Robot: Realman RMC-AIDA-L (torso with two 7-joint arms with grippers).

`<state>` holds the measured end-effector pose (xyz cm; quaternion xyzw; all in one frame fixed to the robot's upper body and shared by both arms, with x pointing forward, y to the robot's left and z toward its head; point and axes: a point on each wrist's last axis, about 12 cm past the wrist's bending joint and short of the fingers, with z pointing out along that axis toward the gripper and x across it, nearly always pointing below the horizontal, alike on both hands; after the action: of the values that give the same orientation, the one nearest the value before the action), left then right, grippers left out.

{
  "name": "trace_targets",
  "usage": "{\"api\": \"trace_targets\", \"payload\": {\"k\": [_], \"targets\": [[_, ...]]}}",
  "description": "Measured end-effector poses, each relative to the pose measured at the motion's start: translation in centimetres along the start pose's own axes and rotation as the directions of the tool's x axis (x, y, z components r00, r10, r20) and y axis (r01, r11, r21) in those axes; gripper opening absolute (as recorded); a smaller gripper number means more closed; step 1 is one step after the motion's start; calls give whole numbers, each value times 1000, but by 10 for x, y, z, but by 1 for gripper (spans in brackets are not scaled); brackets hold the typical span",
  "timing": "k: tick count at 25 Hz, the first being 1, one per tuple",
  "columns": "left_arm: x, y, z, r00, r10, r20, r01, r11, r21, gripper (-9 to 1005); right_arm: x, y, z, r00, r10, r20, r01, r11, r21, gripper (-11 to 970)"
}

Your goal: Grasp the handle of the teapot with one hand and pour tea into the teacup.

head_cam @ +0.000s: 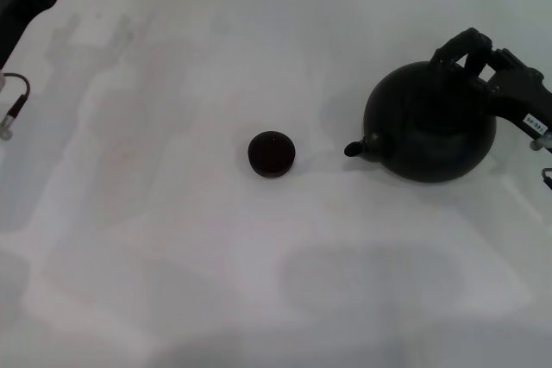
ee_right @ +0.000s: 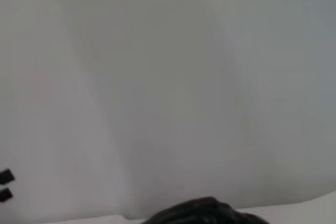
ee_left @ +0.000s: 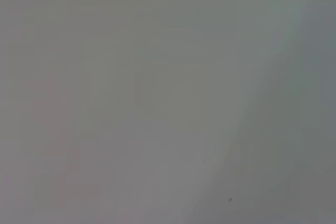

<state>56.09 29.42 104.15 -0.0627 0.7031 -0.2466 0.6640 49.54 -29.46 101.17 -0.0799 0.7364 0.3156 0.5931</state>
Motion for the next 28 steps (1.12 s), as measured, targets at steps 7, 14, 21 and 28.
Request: {"api": "trace_targets", "payload": {"k": [7,14,21,28], "targets": [[-1,0,0,1000,3,5,-3,1000,2,887,2,1,-11,999,27,22,-27,1000,-1,880],[-2,0,1,1000,3,11,-3,1000,3,886,5,-5,-34,996,37,87,-43,996,72,875],[-3,0,1,1000,3,14,-3,1000,3,886,2,-11,-47,991,-18,135,1,992,127,874],[-3,-5,-1,992,116,46,-117,993,27,887,-15,-18,-35,933,-303,194,245,931,272,873]]}}
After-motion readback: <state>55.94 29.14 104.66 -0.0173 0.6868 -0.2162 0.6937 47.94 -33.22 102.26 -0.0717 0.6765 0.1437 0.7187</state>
